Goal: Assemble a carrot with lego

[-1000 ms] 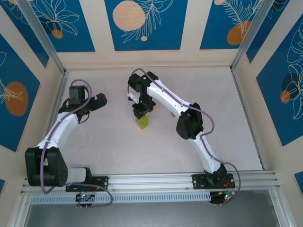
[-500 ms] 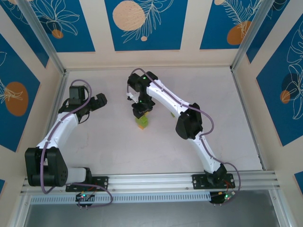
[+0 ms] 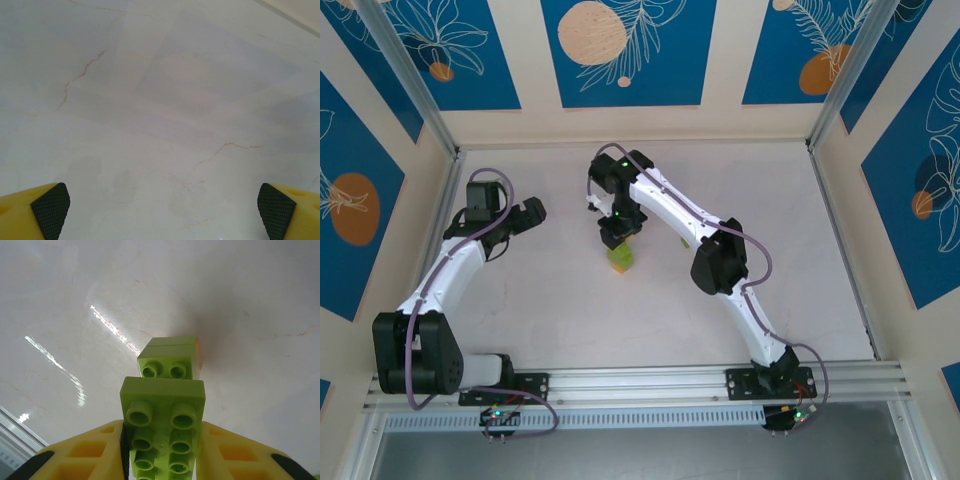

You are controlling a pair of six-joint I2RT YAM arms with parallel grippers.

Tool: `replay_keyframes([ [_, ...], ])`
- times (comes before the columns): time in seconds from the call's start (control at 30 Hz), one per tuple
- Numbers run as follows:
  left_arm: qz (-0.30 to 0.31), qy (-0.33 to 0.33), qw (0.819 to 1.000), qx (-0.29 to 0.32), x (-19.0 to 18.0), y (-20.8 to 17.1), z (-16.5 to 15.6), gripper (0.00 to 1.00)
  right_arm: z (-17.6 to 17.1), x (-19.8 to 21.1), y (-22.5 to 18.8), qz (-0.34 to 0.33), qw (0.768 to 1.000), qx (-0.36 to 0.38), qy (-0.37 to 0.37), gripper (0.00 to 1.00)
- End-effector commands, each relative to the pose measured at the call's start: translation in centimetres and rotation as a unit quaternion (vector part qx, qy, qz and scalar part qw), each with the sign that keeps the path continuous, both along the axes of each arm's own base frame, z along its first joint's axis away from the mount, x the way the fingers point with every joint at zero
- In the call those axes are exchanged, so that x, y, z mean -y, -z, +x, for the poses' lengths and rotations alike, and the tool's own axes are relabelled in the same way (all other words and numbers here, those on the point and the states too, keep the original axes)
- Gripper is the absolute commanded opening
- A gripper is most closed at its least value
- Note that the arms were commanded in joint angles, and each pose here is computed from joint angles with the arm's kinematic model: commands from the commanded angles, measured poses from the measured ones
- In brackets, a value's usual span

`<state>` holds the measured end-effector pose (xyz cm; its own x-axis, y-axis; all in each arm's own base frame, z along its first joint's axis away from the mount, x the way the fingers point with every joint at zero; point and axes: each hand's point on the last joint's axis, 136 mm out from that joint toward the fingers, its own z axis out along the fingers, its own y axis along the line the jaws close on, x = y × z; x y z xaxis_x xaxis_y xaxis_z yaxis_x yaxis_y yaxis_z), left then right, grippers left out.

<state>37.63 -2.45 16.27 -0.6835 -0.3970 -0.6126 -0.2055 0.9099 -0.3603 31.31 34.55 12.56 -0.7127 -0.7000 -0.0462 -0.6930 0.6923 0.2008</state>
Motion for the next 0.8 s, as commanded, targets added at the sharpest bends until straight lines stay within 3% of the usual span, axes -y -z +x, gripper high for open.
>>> replay_keyframes([
  [0.0, 0.001, 0.001, 1.000, 0.008, -0.3, -0.4, 0.2, 0.99, -0.4, 0.0, 0.2, -0.004, 1.000, -0.004, -0.018, 0.35],
  [0.77, 0.000, 0.001, 1.000, 0.006, -0.3, -0.2, 0.2, 0.99, -1.9, 0.1, 1.6, -0.010, 0.998, -0.034, -0.043, 0.35],
])
